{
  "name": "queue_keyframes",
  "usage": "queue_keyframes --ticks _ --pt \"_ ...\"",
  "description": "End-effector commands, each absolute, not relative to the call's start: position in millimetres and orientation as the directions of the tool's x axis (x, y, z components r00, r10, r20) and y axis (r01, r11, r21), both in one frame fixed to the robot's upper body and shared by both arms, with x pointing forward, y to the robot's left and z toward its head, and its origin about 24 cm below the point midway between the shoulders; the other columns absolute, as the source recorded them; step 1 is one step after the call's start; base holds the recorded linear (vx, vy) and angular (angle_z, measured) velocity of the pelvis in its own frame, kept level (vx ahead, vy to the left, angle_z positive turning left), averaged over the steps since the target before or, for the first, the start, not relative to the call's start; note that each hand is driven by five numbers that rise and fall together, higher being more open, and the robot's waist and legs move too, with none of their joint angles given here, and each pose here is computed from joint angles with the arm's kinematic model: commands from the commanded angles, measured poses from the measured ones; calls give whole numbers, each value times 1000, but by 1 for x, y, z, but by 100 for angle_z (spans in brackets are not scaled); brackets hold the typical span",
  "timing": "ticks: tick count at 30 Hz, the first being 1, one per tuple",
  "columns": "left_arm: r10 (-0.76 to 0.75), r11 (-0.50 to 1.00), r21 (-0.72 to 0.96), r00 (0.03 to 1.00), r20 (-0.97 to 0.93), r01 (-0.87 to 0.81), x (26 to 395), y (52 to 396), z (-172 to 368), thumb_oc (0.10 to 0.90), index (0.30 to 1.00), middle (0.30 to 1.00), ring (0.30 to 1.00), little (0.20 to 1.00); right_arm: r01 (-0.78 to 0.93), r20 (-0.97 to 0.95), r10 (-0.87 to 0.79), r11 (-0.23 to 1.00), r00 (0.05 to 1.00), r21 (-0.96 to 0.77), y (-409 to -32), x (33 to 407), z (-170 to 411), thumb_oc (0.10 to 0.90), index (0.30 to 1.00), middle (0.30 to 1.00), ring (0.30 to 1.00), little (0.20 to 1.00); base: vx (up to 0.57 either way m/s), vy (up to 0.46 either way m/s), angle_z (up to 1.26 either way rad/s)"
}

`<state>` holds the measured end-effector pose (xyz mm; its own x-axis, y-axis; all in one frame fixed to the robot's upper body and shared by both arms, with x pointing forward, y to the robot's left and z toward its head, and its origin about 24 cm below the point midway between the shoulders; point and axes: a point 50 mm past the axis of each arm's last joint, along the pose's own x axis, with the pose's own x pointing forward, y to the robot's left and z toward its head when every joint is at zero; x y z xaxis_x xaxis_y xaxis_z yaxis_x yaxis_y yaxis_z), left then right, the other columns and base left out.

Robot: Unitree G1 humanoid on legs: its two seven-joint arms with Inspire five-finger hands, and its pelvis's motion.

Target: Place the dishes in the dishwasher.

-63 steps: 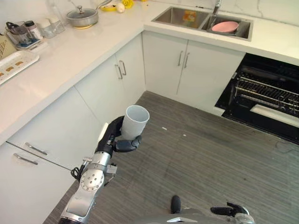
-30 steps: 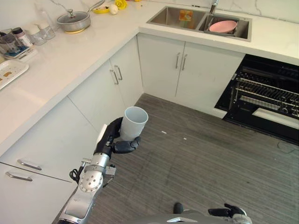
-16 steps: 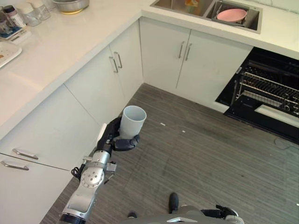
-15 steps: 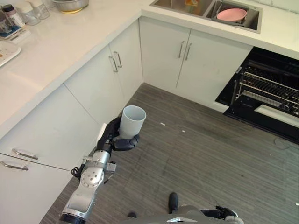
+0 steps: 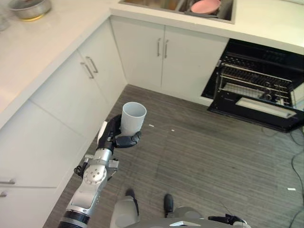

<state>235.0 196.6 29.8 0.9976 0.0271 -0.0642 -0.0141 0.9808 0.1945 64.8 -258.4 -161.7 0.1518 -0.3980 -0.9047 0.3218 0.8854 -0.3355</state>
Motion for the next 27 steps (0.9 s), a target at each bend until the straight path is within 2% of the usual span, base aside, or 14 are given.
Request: queue_keyframes --ticks 1,3,5,8,11,12,13,16,19,27 --pt "30 979 188 974 225 -73 242 199 86 400 300 300 300 300 312 -860 -482 853 165 -418 -277 58 -156 800 900 900 900 900 391 168 -115" --pt "42 979 183 973 228 -86 242 201 86 400 300 300 300 300 314 -849 -489 853 199 -417 -279 68 -153 800 900 900 900 900 259 200 -144" --pt "69 981 156 962 266 -114 247 197 93 400 300 300 300 300 461 -772 -525 818 357 -344 -282 106 -139 800 900 900 900 900 355 371 -117" --pt "46 973 197 936 348 -121 264 187 113 400 300 300 300 300 545 -649 -553 802 523 -245 -274 144 -117 800 900 900 900 900 159 287 -93" --pt "51 957 240 905 423 -166 278 181 130 400 300 300 300 300 474 -443 -497 864 746 -170 -254 194 -75 800 900 900 900 900 80 249 -74" --pt "52 957 239 904 424 -167 278 180 130 400 300 300 300 300 474 -442 -498 864 747 -172 -254 194 -74 800 900 900 900 900 127 291 -75" --pt "111 948 217 881 459 -233 282 186 137 400 300 300 300 300 438 -239 -476 878 847 -196 -250 221 -32 800 900 900 900 900 139 227 -88" --pt "173 940 186 869 464 -287 277 195 134 400 300 300 300 300 457 -60 -476 867 877 -198 -253 231 5 800 900 900 900 900 215 150 -144" --pt "219 936 164 880 421 -312 269 200 122 400 300 300 300 300 493 57 -492 850 869 -186 -262 227 28 800 900 900 900 900 216 -3 -71" --pt "257 945 117 916 308 -304 249 207 93 400 300 300 300 300 480 197 -465 877 863 -31 -270 217 63 800 900 900 900 900 162 -89 -14"
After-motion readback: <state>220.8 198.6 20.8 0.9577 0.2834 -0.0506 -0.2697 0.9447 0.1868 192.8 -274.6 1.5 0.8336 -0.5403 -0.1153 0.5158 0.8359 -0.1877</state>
